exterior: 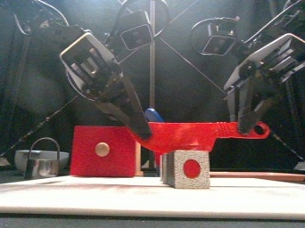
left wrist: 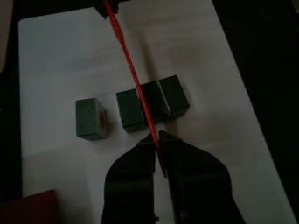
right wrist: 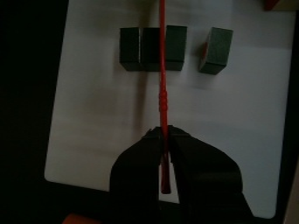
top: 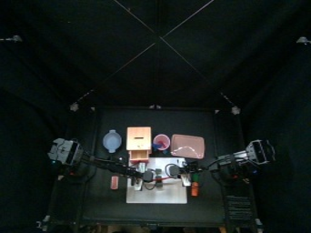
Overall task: Place sushi on board then cut the sushi with the knife then place the pieces on the plate
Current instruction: Cut the sushi into 4 pieces
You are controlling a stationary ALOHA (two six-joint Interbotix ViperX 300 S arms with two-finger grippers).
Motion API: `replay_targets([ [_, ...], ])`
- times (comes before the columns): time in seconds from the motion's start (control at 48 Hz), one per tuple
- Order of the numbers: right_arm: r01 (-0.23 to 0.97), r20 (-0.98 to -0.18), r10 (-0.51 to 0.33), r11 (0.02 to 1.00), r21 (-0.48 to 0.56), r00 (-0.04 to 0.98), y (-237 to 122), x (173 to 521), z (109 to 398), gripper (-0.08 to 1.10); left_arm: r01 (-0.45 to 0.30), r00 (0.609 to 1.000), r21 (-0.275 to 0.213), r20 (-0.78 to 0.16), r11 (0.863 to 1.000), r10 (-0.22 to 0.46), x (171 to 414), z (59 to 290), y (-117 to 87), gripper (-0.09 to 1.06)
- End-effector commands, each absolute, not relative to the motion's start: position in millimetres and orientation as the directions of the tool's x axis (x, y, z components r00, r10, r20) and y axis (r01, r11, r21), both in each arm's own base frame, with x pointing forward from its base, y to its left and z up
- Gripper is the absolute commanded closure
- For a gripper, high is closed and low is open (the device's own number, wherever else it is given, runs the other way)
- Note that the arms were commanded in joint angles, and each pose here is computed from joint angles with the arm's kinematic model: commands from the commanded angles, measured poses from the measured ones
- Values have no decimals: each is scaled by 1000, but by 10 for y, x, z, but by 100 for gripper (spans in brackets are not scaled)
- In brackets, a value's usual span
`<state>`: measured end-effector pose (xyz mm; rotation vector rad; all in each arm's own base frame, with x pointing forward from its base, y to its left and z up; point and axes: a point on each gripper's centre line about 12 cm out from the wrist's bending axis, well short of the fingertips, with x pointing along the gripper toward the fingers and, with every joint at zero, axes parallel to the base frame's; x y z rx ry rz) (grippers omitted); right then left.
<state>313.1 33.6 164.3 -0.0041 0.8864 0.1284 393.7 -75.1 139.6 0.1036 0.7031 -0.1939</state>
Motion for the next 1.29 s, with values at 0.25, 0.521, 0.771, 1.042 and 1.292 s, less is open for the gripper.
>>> replay_targets([
  [0.25, -93, -716, 97, 995, 45, 691, 281, 3271, 1849, 60, 222, 787, 58, -599, 973, -144, 3980, 1625, -723, 56],
  [0.521, -93, -735, 97, 995, 47, 671, 288, 3290, 1759, 60, 224, 776, 59, -615, 973, -141, 3973, 1548, -722, 56],
  [0.771, -90, -748, 98, 995, 52, 656, 291, 3314, 1700, 60, 222, 770, 57, -622, 973, -139, 3976, 1511, -716, 56],
  [1.042, -81, -750, 103, 994, 67, 653, 301, 3302, 1694, 60, 225, 762, 51, -632, 973, -143, 3966, 1459, -745, 56],
  [1.292, -82, -753, 108, 994, 72, 649, 319, 3302, 1691, 60, 227, 754, 49, -641, 973, -143, 3976, 1407, -753, 56],
])
